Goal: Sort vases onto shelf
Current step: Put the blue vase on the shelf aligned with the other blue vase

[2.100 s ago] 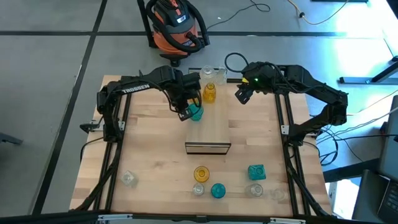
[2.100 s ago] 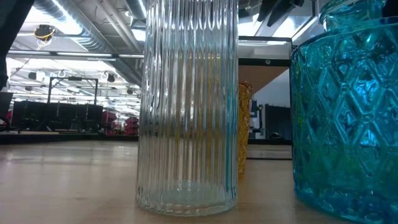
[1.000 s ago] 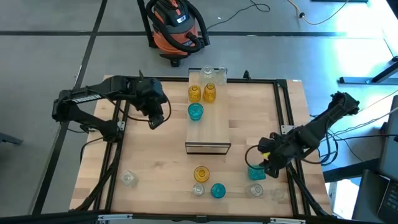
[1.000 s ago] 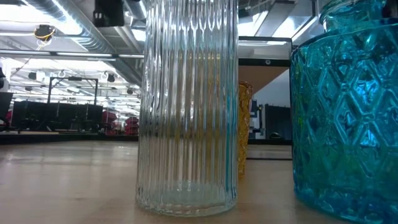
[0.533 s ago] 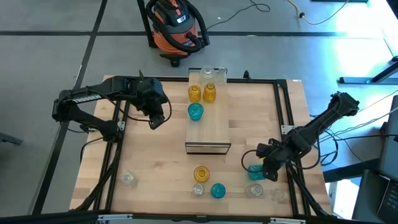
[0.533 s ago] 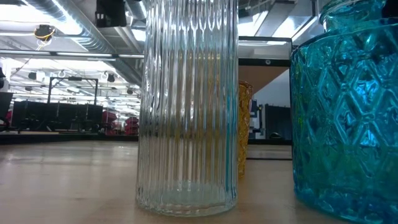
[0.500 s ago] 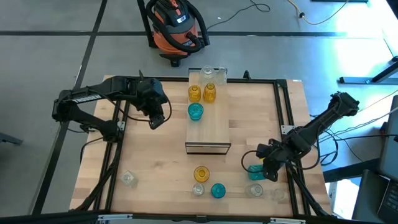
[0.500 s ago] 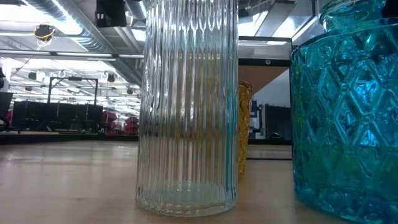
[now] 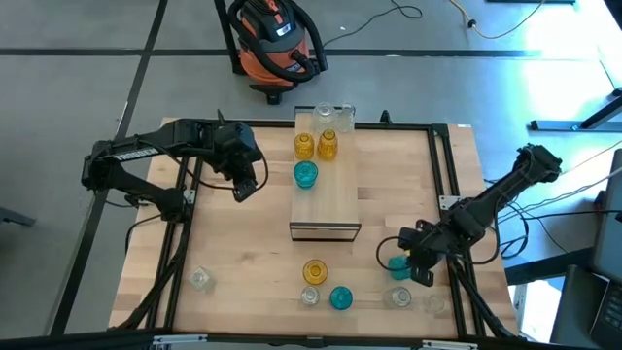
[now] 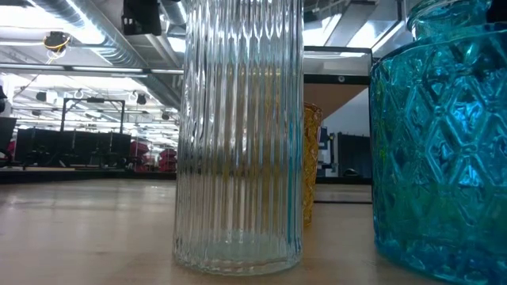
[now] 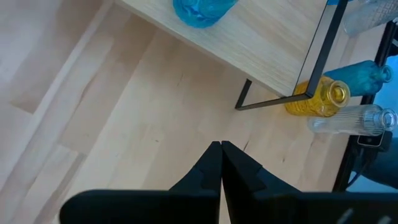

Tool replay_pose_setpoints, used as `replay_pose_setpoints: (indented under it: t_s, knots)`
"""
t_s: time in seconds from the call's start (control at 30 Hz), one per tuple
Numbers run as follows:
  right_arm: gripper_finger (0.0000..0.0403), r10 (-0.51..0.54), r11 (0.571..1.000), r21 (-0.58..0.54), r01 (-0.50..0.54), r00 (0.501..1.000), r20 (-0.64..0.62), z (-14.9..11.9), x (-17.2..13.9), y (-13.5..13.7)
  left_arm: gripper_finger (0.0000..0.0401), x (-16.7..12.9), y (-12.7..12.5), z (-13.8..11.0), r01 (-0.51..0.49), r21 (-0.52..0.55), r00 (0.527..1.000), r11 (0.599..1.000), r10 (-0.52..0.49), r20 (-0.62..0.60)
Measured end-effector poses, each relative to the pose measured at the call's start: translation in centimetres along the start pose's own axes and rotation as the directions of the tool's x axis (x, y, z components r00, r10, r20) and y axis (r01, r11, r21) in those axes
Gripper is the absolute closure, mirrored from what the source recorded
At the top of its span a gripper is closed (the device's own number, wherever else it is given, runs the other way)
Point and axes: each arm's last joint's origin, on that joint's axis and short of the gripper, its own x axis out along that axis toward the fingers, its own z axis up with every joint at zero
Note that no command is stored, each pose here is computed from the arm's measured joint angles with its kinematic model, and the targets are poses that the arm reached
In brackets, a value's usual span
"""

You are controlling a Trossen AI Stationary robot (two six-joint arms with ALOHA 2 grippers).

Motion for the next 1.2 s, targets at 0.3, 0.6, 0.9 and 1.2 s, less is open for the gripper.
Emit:
replay_pose_setpoints:
  t_s: [0.3, 0.6, 0.9, 1.2]
  knots:
    - [0.0399, -0.078, 0.997, -0.005, 0.079, 0.991, 0.111, 4.5, -7.4, -1.4, 0.0401, 0.0, 0.1, 0.0, -0.016, 0.013, 1.000, 1.000, 0.016, 0.007]
    - [0.0401, -0.078, 0.991, 0.125, 0.049, 0.968, 0.238, 10.0, -14.4, -4.6, 0.0401, 0.0, 0.1, 0.1, -0.015, 0.012, 1.000, 1.000, 0.015, 0.009]
    - [0.0402, 0.010, 0.986, 0.158, -0.051, 0.967, 0.254, 18.5, -16.6, -7.5, 0.0401, 0.0, 0.1, 0.1, -0.013, 0.005, 1.000, 1.000, 0.013, 0.011]
    - [0.0403, 0.116, 0.963, 0.214, -0.162, 0.971, 0.210, 23.6, -15.3, -12.1, 0.0401, 0.0, 0.1, 0.0, -0.016, 0.004, 1.000, 1.000, 0.016, 0.001]
